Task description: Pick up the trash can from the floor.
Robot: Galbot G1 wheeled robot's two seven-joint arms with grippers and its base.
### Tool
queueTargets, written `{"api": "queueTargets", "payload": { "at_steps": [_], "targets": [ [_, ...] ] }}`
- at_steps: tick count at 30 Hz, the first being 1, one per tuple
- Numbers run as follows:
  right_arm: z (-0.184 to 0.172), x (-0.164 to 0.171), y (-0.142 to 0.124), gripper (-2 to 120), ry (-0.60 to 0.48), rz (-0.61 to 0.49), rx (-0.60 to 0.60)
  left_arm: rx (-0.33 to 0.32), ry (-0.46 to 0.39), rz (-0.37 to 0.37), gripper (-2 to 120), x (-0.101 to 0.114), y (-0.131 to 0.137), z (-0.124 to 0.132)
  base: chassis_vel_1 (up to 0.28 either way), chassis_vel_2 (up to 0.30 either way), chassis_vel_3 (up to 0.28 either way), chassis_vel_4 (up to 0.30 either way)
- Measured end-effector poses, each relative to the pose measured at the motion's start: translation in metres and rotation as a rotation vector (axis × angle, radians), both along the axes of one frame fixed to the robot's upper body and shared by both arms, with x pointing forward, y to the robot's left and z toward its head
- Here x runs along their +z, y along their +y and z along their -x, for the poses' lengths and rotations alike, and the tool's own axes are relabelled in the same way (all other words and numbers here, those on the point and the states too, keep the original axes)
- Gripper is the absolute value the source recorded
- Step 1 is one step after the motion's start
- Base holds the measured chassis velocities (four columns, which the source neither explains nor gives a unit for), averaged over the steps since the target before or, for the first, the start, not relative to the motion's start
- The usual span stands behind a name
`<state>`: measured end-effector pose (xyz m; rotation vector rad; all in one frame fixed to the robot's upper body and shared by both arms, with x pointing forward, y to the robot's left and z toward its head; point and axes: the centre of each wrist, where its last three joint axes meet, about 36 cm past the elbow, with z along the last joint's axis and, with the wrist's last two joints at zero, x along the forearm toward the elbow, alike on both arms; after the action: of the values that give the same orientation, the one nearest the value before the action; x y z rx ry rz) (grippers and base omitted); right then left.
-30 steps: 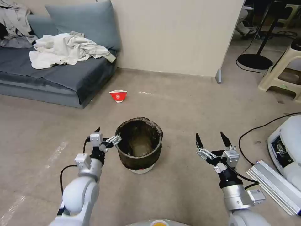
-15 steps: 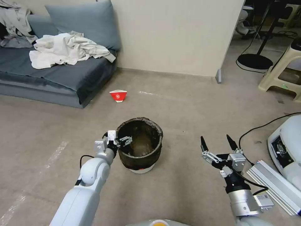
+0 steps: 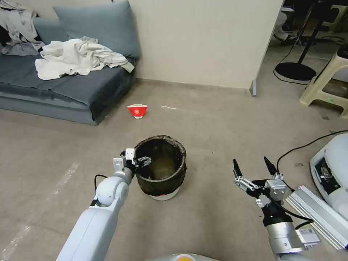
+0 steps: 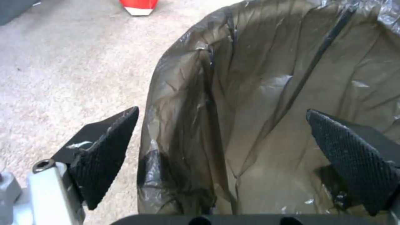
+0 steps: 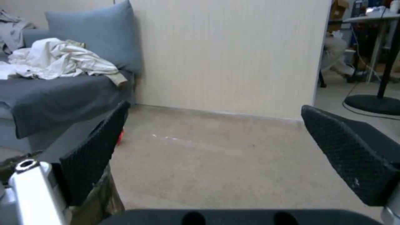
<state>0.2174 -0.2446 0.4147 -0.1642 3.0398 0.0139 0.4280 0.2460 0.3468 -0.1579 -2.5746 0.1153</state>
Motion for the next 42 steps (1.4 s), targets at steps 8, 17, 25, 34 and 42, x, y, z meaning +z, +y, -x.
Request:
{"api": "queueTargets", "payload": {
  "at_steps": [8, 17, 25, 34, 42],
  "targets": [
    [-0.002, -0.003, 0.001, 100, -0.001, -0.009, 0.003, 0.001, 0.025, 0.033, 89, 0.006, -0.005, 0.011, 0.0, 0.0, 0.0, 0.0],
    [-0.002, -0.004, 0.001, 100, -0.008, -0.025, 0.001, 0.011, 0.051, 0.056, 55, 0.014, -0.007, 0.014, 0.0, 0.0, 0.0, 0.0],
    [-0.001, -0.003, 0.001, 100, -0.01, -0.026, 0.0, 0.021, 0.053, 0.069, 31, 0.016, -0.009, 0.015, 0.0, 0.0, 0.0, 0.0],
    [0.0, -0.001, 0.001, 100, -0.017, -0.026, -0.001, 0.045, 0.028, 0.102, 5, 0.021, -0.009, 0.017, 0.0, 0.0, 0.0, 0.0],
    [0.001, 0.001, 0.001, 100, -0.023, -0.026, -0.001, 0.064, 0.001, 0.118, 5, 0.031, -0.008, 0.017, 0.0, 0.0, 0.0, 0.0]
  ]
}}
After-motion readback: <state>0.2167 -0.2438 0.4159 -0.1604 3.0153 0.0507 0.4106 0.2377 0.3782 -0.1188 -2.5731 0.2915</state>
